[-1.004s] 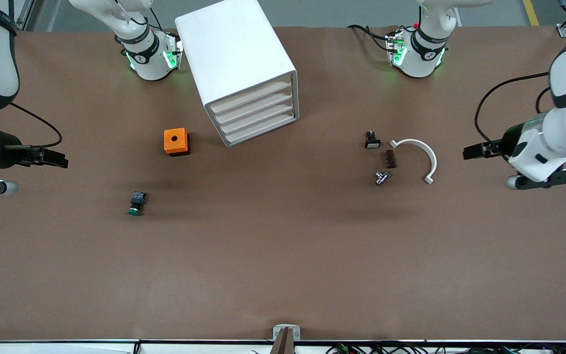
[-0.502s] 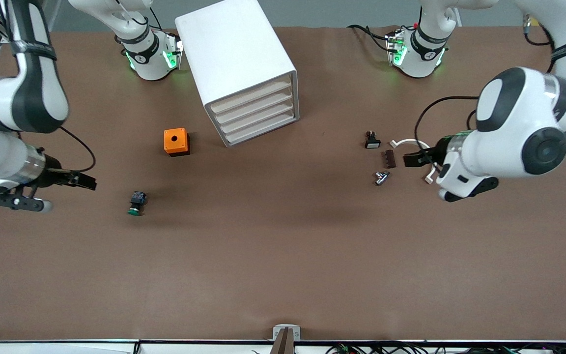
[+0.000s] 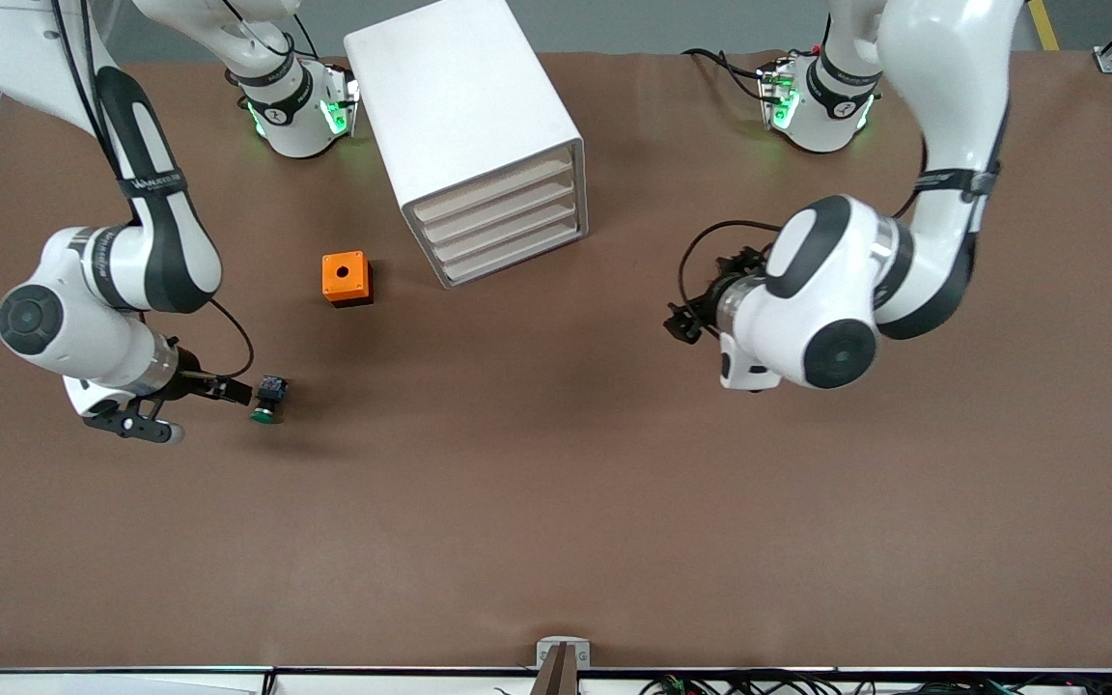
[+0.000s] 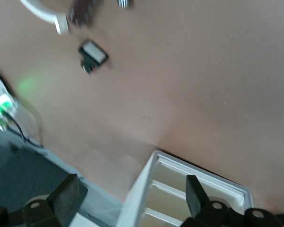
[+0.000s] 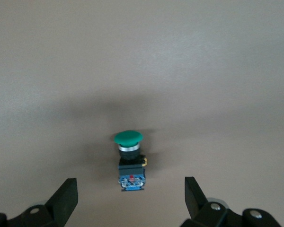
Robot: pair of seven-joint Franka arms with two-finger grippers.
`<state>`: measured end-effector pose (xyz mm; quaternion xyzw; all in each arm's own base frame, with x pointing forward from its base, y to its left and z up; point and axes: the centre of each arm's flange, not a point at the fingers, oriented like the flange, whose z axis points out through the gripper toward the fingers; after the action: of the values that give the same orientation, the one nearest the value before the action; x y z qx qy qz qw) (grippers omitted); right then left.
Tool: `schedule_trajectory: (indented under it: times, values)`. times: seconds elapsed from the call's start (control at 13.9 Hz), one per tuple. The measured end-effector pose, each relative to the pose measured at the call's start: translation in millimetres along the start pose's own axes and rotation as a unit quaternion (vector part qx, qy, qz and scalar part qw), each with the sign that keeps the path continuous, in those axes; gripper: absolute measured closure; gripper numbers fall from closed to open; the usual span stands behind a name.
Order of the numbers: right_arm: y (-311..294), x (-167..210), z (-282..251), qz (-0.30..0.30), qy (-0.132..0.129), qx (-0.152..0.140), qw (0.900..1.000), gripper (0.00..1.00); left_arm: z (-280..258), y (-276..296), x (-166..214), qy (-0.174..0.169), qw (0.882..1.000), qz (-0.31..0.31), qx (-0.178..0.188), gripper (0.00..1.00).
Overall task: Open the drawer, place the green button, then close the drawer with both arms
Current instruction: 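Grasp the green button with the right gripper while the left gripper hooks the drawer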
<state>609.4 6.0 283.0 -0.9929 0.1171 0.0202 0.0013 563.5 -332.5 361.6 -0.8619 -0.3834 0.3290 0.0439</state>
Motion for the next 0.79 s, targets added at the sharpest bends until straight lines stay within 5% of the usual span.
schedule_trajectory:
  times: [0.29,0.79]
  values:
    - [-8,-14,28,0.009,0.017,0.002,1.0,0.0,54,36,0,-0.064,0.99,-0.118,0.032,0.0]
    - [-19,-25,66,0.066,0.003,-0.004,0.998,0.0,124,72,4,-0.158,0.933,-0.307,0.101,0.0]
